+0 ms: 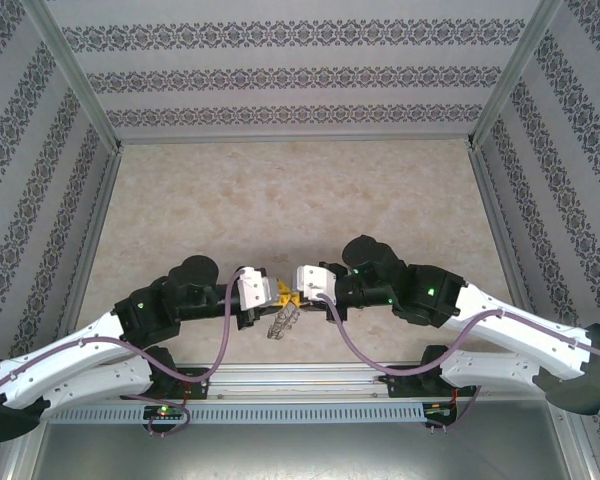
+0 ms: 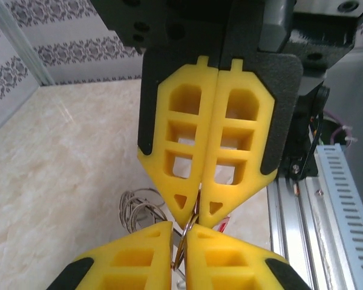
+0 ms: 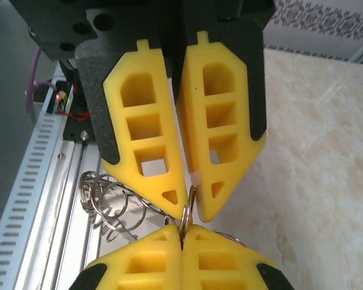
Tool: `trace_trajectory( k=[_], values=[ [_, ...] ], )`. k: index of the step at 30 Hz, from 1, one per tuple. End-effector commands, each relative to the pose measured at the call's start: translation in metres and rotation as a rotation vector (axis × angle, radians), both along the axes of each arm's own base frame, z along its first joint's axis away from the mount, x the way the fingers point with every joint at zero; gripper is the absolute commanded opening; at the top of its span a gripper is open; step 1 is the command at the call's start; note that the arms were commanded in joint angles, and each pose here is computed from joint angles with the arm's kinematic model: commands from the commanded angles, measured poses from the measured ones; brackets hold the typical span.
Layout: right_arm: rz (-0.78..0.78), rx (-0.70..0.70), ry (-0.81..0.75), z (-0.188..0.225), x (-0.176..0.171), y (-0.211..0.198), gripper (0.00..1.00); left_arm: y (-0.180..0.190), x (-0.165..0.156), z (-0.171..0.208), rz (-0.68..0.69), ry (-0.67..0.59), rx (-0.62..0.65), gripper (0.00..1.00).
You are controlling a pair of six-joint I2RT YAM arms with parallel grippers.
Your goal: Put the keys on the keyring
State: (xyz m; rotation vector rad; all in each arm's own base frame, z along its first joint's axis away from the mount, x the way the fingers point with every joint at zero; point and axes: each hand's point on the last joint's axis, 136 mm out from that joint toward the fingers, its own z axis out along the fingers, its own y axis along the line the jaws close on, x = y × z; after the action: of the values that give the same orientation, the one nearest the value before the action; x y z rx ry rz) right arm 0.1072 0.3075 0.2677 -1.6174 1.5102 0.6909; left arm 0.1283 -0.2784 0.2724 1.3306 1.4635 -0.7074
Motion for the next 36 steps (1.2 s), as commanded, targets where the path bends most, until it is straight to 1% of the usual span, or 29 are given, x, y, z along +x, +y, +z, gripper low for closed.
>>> trace_trajectory(
  k=[1,2,3,6,8,11,13,17,23,25,27,29,31,33,36],
  values=[
    [0.056,0.054,-0.043,0.023,-0.007,0.009,0.0,-0.002,-0.003,0.002,-0.016,-0.039,0.031,0.08],
    [0.055,0.054,-0.045,0.023,-0.007,0.008,0.0,-0.002,-0.002,0.002,-0.015,-0.039,0.029,0.02],
    [0.056,0.057,-0.048,0.024,-0.008,0.008,0.0,-0.002,-0.004,0.003,-0.019,-0.038,0.024,0.0],
    [0.055,0.074,-0.052,0.026,-0.009,0.006,0.0,0.0,-0.008,0.013,-0.03,-0.048,-0.035,0.0],
    [0.05,0.093,-0.047,0.027,-0.01,0.005,0.0,0.002,-0.013,0.025,-0.042,-0.058,-0.107,0.0],
    [0.057,0.137,-0.034,0.028,-0.014,0.004,0.11,0.004,-0.023,0.043,-0.078,-0.072,-0.223,0.0],
    [0.059,0.158,-0.023,0.028,-0.016,0.004,0.14,0.004,-0.029,0.052,-0.103,-0.077,-0.286,0.0],
    [0.078,0.181,-0.009,0.032,-0.02,0.006,0.14,0.005,-0.037,0.061,-0.141,-0.081,-0.37,0.0],
    [0.081,0.185,-0.003,0.033,-0.021,0.007,0.14,0.003,-0.04,0.059,-0.162,-0.059,-0.414,0.0],
    [0.084,0.183,0.002,0.032,-0.021,0.007,0.09,0.004,-0.041,0.059,-0.163,-0.059,-0.432,0.0],
    [0.081,0.178,-0.001,0.032,-0.02,0.007,0.01,0.004,-0.039,0.058,-0.152,-0.056,-0.434,0.0],
    [0.064,0.155,-0.012,0.03,-0.017,0.006,0.0,0.005,-0.033,0.052,-0.116,-0.053,-0.398,0.0],
    [0.042,0.114,-0.032,0.026,-0.011,0.003,0.0,0.006,-0.023,0.041,-0.06,-0.049,-0.311,0.0],
    [0.027,0.061,-0.053,0.023,-0.006,0.002,0.0,0.006,-0.012,0.025,-0.006,-0.042,-0.189,0.08],
    [0.017,-0.009,-0.071,0.017,-0.001,0.005,0.0,0.004,0.002,0.007,0.042,-0.038,-0.051,0.14]
  ],
)
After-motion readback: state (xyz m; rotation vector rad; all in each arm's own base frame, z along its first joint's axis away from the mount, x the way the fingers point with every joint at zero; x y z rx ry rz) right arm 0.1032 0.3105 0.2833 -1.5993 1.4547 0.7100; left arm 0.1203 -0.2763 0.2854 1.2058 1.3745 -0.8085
